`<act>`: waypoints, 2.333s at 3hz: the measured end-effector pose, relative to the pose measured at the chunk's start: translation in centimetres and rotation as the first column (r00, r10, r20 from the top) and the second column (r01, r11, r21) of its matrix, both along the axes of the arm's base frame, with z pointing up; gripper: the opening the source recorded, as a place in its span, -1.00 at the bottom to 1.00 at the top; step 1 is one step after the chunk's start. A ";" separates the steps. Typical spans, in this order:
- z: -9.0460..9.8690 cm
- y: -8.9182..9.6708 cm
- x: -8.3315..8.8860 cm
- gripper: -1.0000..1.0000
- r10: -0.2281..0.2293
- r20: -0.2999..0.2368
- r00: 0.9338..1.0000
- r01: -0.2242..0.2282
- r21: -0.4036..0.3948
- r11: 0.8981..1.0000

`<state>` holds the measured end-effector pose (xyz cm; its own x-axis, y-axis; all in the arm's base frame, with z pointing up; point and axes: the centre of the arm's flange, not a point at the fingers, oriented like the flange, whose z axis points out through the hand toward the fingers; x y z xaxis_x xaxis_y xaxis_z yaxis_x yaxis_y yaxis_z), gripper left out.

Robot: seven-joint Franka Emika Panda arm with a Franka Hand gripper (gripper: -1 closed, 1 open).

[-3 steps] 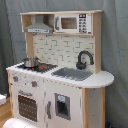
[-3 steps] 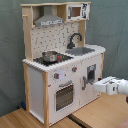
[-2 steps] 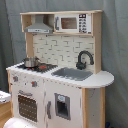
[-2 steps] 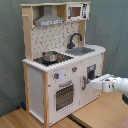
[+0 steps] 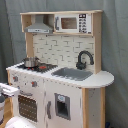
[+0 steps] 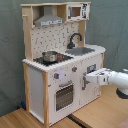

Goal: Play with the kitchen

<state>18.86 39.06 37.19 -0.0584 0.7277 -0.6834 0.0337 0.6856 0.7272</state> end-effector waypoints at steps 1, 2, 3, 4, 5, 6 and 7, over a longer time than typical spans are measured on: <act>2.4 -1.9 1.5 1.00 -0.020 0.018 1.000 0.021 -0.010 1.000; 5.1 -4.0 2.8 1.00 -0.058 0.036 0.998 0.059 -0.011 0.998; 7.8 -5.3 3.7 1.00 -0.079 0.056 0.995 0.080 -0.016 0.997; 10.1 -6.7 5.2 1.00 -0.094 0.082 0.992 0.096 -0.023 0.995; 12.7 -8.1 6.0 1.00 -0.106 0.119 0.987 0.110 -0.028 0.994; 16.0 -10.1 6.2 1.00 -0.121 0.145 0.982 0.125 -0.017 0.992; 18.4 -11.6 6.3 1.00 -0.119 0.150 0.981 0.123 -0.014 0.992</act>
